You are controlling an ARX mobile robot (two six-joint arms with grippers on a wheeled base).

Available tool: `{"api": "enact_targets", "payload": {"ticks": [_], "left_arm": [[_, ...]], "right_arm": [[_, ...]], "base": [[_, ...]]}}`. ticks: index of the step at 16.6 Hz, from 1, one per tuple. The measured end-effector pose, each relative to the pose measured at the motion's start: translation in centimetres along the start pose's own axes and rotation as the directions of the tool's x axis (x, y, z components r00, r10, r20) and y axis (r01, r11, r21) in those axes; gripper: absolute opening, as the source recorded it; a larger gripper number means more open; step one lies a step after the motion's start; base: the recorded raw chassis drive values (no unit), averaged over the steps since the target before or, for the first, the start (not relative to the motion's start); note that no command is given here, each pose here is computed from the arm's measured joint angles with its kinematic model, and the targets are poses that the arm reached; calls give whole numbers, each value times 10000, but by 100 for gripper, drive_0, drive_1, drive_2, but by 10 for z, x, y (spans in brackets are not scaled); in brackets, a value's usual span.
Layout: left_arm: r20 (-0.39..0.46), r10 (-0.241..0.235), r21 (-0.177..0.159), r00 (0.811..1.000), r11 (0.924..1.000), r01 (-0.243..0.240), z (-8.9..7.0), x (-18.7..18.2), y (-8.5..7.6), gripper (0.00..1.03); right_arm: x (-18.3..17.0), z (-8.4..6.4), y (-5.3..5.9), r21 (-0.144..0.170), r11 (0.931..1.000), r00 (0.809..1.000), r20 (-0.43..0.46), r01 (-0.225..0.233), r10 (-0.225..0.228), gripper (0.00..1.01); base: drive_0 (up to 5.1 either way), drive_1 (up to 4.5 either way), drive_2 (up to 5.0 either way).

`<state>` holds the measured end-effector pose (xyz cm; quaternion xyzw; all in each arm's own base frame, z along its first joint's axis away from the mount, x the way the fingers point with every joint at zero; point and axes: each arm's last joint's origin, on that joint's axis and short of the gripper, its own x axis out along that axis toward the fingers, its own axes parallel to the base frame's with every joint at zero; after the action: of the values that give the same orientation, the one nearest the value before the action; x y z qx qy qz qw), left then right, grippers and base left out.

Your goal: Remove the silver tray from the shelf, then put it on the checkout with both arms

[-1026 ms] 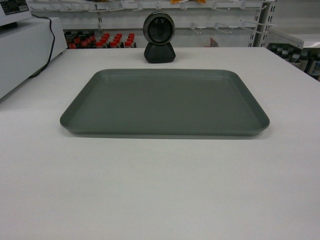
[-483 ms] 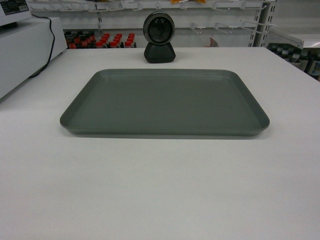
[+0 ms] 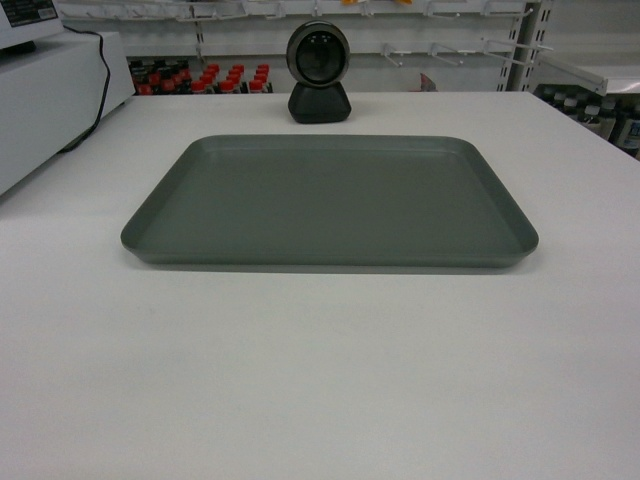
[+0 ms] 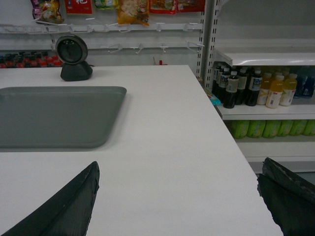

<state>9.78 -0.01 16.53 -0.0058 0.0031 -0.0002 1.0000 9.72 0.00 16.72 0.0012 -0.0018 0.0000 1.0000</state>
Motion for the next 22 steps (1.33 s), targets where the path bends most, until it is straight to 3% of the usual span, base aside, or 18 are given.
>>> {"api": "enact_targets", "payload": {"ticks": [22], "left_arm": [[-23,0,8,10000,10000,0,0,0,0,98]], "right_arm": [[0,0,0,0,10000,10000,-15,0,0,98]], "base": [[4,-397,404]]}}
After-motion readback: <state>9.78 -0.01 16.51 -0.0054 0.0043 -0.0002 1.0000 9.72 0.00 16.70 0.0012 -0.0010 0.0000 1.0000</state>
